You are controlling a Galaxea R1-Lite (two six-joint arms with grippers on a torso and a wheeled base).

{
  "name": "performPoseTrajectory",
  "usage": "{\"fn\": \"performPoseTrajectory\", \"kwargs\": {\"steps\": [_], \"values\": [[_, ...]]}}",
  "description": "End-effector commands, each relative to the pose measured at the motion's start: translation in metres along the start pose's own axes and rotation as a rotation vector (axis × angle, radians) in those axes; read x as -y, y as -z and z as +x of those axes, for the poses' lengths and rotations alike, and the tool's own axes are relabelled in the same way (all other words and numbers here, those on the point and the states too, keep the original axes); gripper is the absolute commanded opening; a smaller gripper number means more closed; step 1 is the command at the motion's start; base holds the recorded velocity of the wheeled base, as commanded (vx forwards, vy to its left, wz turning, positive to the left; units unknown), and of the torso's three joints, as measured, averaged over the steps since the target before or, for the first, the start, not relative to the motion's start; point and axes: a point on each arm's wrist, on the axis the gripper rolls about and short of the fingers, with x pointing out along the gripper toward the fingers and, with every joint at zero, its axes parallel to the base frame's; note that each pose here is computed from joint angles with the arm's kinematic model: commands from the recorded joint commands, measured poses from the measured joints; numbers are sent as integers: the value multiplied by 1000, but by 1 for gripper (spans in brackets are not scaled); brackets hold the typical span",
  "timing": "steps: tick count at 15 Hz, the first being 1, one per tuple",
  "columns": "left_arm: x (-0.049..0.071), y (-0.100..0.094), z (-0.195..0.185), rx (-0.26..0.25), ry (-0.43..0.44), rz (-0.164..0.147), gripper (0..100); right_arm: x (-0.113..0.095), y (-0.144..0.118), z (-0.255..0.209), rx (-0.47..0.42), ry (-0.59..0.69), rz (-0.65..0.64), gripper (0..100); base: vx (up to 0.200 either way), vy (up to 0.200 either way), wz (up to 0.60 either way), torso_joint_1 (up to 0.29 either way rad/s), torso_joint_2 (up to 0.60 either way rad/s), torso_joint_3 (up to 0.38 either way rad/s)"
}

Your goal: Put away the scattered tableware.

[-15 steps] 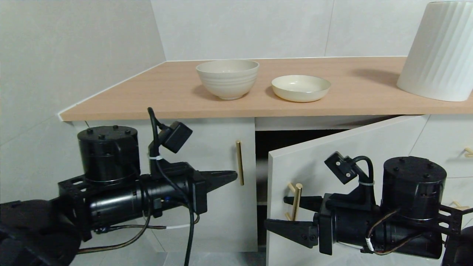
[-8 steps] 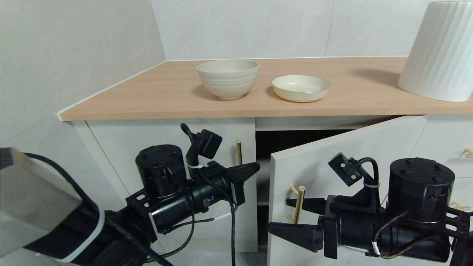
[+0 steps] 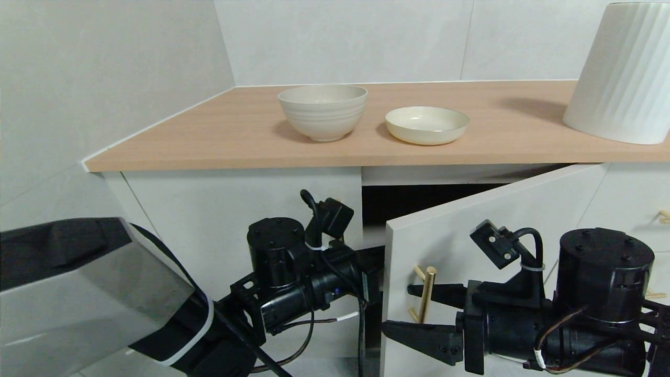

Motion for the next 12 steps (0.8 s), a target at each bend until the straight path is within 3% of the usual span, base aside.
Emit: {"fn": "performPoseTrajectory", "kwargs": {"steps": [1,7,10,12], "values": [[3,6,5,-10,13,-1,0,1,-1,-4,7,15,-1,100,0,0,0,0,0,0],[8,5,7,7,34,6,0,14,-9,-22,73,158,-118,100,0,0,0,0,0,0],[12,-4,2,28,37,12,0,-3,-24,-45,79,162,-120,100,0,0,0,0,0,0],[16,-7,-6,24,40,9,0,-21,-23,-74,4,174,-85,100,0,0,0,0,0,0]]}}
